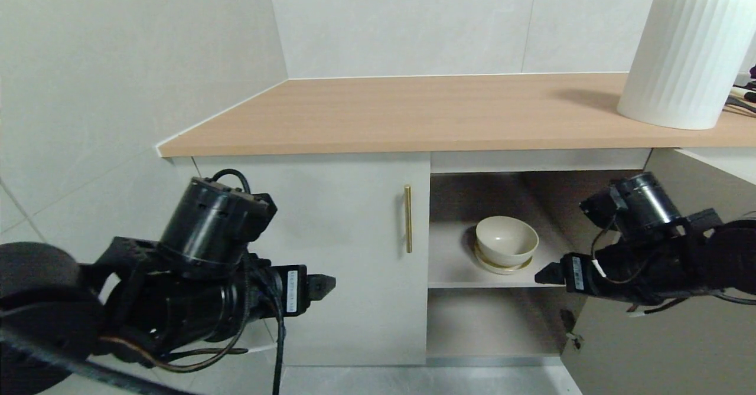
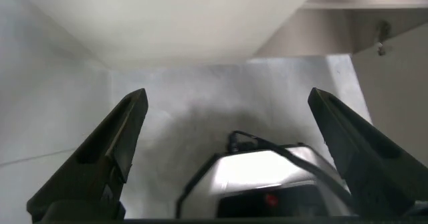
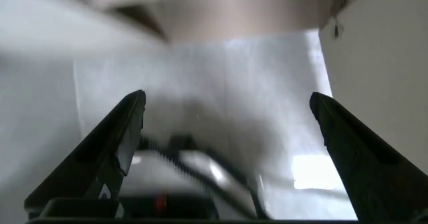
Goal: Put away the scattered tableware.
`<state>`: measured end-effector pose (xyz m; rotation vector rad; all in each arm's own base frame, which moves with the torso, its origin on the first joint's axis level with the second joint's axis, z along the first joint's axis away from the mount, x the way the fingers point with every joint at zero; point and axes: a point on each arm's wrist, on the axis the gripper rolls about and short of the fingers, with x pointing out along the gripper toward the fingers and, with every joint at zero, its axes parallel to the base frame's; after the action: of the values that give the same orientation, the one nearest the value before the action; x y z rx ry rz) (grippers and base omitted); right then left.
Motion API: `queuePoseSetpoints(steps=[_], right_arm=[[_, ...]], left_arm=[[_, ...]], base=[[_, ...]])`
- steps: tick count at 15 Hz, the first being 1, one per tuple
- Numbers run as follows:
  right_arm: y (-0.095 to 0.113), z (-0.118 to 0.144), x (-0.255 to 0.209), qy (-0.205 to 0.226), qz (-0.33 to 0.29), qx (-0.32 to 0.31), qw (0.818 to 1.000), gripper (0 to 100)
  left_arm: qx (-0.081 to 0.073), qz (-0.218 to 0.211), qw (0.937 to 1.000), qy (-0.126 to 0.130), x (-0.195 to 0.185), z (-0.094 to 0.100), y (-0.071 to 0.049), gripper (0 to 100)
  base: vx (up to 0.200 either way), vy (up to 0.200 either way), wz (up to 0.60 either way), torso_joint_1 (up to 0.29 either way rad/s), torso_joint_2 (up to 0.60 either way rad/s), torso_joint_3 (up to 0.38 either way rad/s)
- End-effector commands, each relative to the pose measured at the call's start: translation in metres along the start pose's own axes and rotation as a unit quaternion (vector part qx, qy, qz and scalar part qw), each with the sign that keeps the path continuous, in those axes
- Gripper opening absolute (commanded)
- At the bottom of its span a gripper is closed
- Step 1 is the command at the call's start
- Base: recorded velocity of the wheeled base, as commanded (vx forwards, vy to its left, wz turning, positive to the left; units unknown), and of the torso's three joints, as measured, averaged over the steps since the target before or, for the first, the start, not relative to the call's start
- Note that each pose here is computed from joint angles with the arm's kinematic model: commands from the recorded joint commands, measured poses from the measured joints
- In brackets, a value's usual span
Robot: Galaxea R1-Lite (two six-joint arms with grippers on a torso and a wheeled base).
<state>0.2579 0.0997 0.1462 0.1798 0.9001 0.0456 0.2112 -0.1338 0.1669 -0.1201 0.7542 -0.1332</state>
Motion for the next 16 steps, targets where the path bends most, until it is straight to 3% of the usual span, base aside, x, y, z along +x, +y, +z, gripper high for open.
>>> queuePoseSetpoints(steps=[1, 3, 5, 8, 16], right_arm=[[0.001, -0.016, -0.050, -0.022, 0.032, -0.017, 0.999, 100], [0.000, -0.027, -0.063, -0.025, 0.043, -0.026, 0.998, 100], [0.002, -0.032, -0.064, -0.022, 0.045, -0.033, 0.998, 100], [0.000, -0.034, -0.068, -0.027, 0.047, -0.034, 0.998, 100], [0.000, -0.035, -0.068, -0.024, 0.047, -0.037, 0.998, 100]], left_arm=[[-0.007, -0.011, 0.9993, -0.036, -0.033, -0.004, 0.014, 100], [-0.012, -0.011, 0.9989, -0.044, -0.037, -0.002, 0.017, 100], [-0.006, 0.001, 0.9998, -0.019, -0.022, -0.007, 0.015, 100], [-0.001, 0.013, 0.9999, -0.003, -0.011, -0.012, 0.014, 100], [0.003, 0.011, 0.9999, 0.001, -0.010, -0.013, 0.012, 100]], base=[[0.000, 0.000, 0.00, 0.000, 0.00, 0.000], [0.000, 0.000, 0.00, 0.000, 0.00, 0.000], [0.000, 0.000, 0.00, 0.000, 0.00, 0.000], [0.000, 0.000, 0.00, 0.000, 0.00, 0.000], [-0.200, 0.000, 0.00, 0.004, 0.00, 0.003]])
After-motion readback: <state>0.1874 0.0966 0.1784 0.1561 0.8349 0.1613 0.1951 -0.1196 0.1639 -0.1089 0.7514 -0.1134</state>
